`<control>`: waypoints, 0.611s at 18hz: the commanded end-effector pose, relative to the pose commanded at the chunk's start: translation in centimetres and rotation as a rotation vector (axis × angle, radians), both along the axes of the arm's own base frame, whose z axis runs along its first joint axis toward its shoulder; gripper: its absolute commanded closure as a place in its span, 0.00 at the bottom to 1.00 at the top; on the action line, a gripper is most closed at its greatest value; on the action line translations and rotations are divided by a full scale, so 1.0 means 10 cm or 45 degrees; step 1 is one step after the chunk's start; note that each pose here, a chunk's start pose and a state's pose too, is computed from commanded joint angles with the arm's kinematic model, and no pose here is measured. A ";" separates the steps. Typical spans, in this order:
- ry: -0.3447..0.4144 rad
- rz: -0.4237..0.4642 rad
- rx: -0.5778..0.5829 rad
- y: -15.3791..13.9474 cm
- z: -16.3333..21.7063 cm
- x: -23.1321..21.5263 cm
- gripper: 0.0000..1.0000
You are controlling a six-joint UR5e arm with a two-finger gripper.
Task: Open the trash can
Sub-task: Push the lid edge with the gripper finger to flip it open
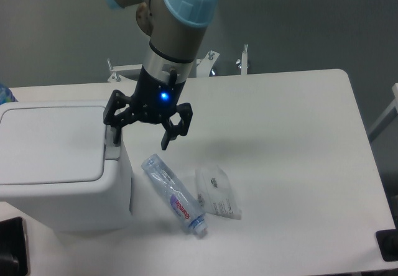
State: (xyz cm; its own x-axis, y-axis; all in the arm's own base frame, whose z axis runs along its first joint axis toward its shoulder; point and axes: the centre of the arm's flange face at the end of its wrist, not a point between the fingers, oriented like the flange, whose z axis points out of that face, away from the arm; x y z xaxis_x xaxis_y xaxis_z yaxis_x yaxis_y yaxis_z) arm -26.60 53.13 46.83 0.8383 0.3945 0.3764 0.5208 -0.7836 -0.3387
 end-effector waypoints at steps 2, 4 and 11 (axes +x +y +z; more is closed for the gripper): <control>0.000 0.000 0.000 0.00 -0.01 0.00 0.00; 0.005 -0.002 0.004 0.00 0.02 0.00 0.00; 0.217 0.037 0.046 0.02 0.29 -0.16 0.00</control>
